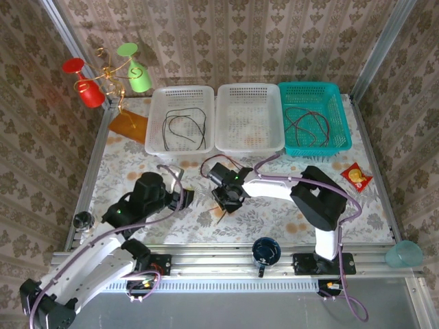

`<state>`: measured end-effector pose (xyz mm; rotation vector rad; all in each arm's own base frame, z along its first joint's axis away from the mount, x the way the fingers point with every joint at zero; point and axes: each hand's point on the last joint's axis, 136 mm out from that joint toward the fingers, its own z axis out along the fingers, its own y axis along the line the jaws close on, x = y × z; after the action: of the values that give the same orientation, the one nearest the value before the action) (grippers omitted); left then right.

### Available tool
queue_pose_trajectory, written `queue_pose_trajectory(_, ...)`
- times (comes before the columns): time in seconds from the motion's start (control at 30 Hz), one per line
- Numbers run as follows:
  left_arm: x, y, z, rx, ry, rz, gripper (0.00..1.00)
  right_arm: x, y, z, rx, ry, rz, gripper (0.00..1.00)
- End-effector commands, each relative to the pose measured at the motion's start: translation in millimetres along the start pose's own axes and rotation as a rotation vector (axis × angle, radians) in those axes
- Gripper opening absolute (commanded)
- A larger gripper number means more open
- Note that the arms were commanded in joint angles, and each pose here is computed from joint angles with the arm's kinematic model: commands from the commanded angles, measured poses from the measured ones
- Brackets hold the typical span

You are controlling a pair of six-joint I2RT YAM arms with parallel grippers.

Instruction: Untangle the cables

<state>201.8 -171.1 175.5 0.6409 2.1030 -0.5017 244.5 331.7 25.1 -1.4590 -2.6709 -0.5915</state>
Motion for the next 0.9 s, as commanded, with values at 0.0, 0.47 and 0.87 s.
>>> queue_pose_trajectory(0.0,-16,-27,-14,0.141,-0.108,0.224,0.71,-2,36,-36,-0.19,-0.005,-0.012,0.0)
queue_pose_trajectory(0.47,-37,-32,-28,0.221,-0.215,0.094,0.71,5,96,-127,-0.571,0.138,0.057,0.0)
queue_pose_trajectory(0.87,-46,-46,-3,0.454,-0.194,-0.251,0.65,16,116,-131,-0.655,0.236,0.075,0.0)
